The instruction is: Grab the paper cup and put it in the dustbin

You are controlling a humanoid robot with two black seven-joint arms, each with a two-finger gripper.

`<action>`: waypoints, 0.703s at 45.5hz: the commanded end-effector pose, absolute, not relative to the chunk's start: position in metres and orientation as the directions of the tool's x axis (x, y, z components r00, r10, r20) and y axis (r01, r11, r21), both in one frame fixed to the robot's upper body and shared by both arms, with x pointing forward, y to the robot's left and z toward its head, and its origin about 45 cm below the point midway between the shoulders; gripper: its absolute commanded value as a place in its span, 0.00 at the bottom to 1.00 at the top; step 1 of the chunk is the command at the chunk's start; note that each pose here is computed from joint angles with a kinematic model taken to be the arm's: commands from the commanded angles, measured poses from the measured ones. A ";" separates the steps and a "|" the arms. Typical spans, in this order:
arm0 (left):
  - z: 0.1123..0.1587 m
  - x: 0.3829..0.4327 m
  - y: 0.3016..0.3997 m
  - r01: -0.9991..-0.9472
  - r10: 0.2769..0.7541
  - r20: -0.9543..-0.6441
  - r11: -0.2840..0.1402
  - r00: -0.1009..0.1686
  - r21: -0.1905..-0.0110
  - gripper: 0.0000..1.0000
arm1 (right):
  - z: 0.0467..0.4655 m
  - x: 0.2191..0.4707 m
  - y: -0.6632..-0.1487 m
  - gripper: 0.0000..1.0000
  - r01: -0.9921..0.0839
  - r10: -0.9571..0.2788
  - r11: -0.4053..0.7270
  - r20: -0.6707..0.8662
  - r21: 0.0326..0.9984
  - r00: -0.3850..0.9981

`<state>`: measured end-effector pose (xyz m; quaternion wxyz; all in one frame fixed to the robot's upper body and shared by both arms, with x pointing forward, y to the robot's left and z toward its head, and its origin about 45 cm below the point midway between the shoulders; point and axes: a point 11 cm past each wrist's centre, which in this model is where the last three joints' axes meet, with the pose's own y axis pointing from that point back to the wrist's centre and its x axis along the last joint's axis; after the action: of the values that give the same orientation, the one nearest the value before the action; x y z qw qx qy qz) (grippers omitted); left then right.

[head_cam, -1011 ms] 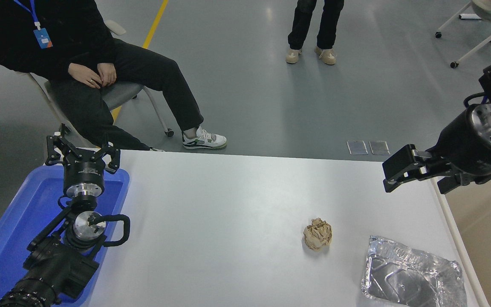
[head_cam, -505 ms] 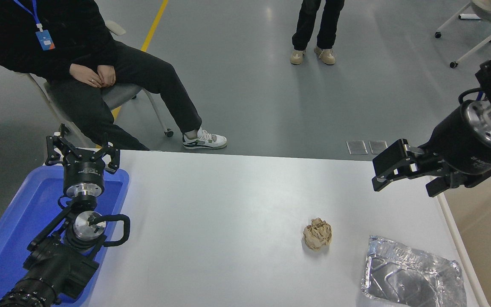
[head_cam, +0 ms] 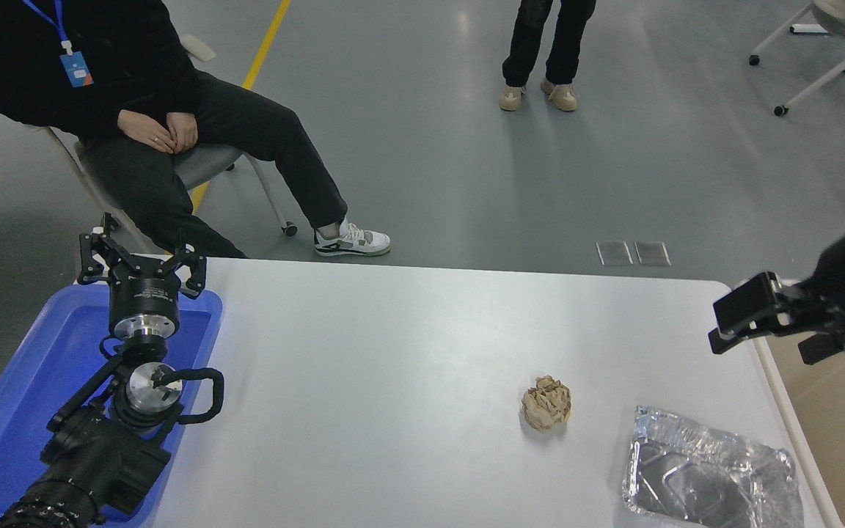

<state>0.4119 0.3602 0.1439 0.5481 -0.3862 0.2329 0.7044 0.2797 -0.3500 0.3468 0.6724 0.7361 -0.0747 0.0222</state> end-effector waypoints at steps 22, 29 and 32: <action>0.1438 0.4119 0.3602 -0.952 0.592 -0.799 -0.291 -0.101 -0.095 0.99 | 0.335 0.288 -0.337 1.00 -0.208 -0.092 -0.182 0.194 0.961 0.977; 0.1438 0.4119 0.3602 -0.952 0.592 -0.799 -0.291 -0.101 -0.095 0.99 | 0.357 0.296 -0.310 1.00 -0.189 -0.035 -0.181 0.186 0.965 0.982; 0.1438 0.4119 0.3602 -0.952 0.592 -0.799 -0.291 -0.101 -0.095 0.99 | 0.363 0.296 -0.302 1.00 -0.169 -0.016 -0.177 0.169 0.970 0.985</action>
<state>0.4119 0.3602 0.1438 0.5482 -0.3861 0.2329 0.7044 0.2875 -0.3363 0.3381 0.6369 0.7644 -0.0892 0.0454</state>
